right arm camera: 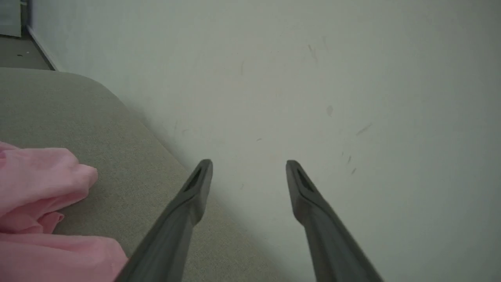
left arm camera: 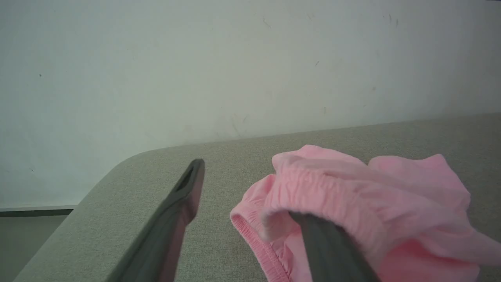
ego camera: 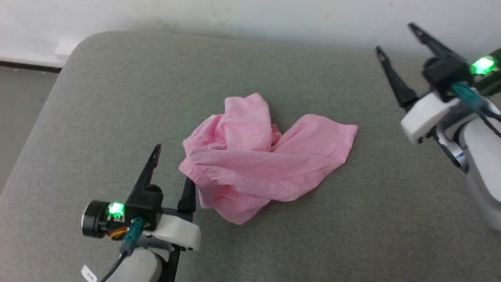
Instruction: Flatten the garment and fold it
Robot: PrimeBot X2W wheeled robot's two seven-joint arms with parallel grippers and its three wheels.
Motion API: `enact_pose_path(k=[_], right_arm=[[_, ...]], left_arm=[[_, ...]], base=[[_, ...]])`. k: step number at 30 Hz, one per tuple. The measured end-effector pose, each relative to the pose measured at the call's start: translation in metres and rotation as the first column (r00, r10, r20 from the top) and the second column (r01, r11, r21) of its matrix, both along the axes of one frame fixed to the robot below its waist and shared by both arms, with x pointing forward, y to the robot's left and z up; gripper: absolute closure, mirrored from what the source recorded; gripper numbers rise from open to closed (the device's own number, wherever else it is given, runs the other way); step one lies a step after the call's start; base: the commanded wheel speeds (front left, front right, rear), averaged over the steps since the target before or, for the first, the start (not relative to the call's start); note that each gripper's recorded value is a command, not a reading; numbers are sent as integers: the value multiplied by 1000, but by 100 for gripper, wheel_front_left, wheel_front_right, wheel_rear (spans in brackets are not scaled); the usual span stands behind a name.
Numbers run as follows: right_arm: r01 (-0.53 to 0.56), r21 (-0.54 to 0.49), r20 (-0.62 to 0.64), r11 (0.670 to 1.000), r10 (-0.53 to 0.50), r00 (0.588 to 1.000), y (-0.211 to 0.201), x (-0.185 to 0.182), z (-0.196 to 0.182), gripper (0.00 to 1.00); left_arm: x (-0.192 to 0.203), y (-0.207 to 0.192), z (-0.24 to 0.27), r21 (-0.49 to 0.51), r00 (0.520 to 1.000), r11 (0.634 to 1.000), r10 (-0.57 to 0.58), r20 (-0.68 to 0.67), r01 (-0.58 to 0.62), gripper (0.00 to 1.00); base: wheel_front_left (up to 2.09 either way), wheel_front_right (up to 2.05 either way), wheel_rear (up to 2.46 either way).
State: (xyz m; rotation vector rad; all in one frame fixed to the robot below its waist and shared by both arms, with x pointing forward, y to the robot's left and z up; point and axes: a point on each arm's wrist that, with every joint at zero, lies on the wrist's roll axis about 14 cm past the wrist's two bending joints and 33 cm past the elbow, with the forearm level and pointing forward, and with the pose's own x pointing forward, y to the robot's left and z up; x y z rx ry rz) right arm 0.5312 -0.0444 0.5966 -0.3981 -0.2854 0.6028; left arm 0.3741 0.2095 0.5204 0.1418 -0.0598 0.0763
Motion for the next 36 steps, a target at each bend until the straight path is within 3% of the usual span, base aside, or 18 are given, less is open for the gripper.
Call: enact_pose_path(k=[5, 8, 11, 14, 20, 24, 28, 29, 30, 31, 36], right_arm=[[-122, -188, -309, 975, 60, 949, 37, 5, -74, 0], [-197, -316, -497, 928, 15, 868, 41, -2, -120, 0], [-266, -400, -654, 877, -70, 753, 37, -12, -156, 0], [-300, -438, -722, 847, -133, 679, 35, -9, -169, 0], [-357, -466, -791, 809, -201, 577, 37, -9, -204, 0], [-392, -464, -813, 794, -207, 544, 44, -13, -220, 0], [-393, -429, -834, 813, -190, 517, 49, -14, -226, 0], [-392, -423, -835, 817, -184, 518, 50, -14, -226, 69], [-390, -415, -834, 822, -173, 524, 51, -13, -224, 91], [-387, -407, -832, 828, -161, 531, 51, -14, -223, 100], [-372, -342, -812, 863, -72, 580, 60, -17, -209, 100]], left_arm=[[-13, 0, -12, -48, 999, 998, 31, -25, -32, 0], [-15, -1, -10, -77, 999, 996, 46, -10, -47, 0], [-14, -2, -2, -90, 999, 995, 49, 20, -47, 0], [-10, 0, 0, -94, 998, 994, 56, 31, -52, 0], [-5, 11, -5, -88, 995, 992, 95, 23, -93, 0], [-3, 14, -11, -82, 995, 991, 102, 3, -101, 0], [-2, 19, -16, -74, 994, 991, 112, -9, -112, 0], [-2, 19, -16, -73, 994, 991, 112, -11, -112, 0], [-2, 20, -17, -72, 994, 991, 112, -12, -113, 0], [-2, 20, -18, -72, 994, 991, 109, -14, -110, 0], [-5, 20, -17, -73, 994, 992, 105, -11, -106, 0]], base=[[0, 0, 0], [0, 0, 0], [0, 0, 0], [0, 0, 0], [0, 0, 0], [0, 0, 0], [0, 0, 0], [0, 0, 0], [0, 0, 0], [0, 0, 0], [0, 0, 0]])
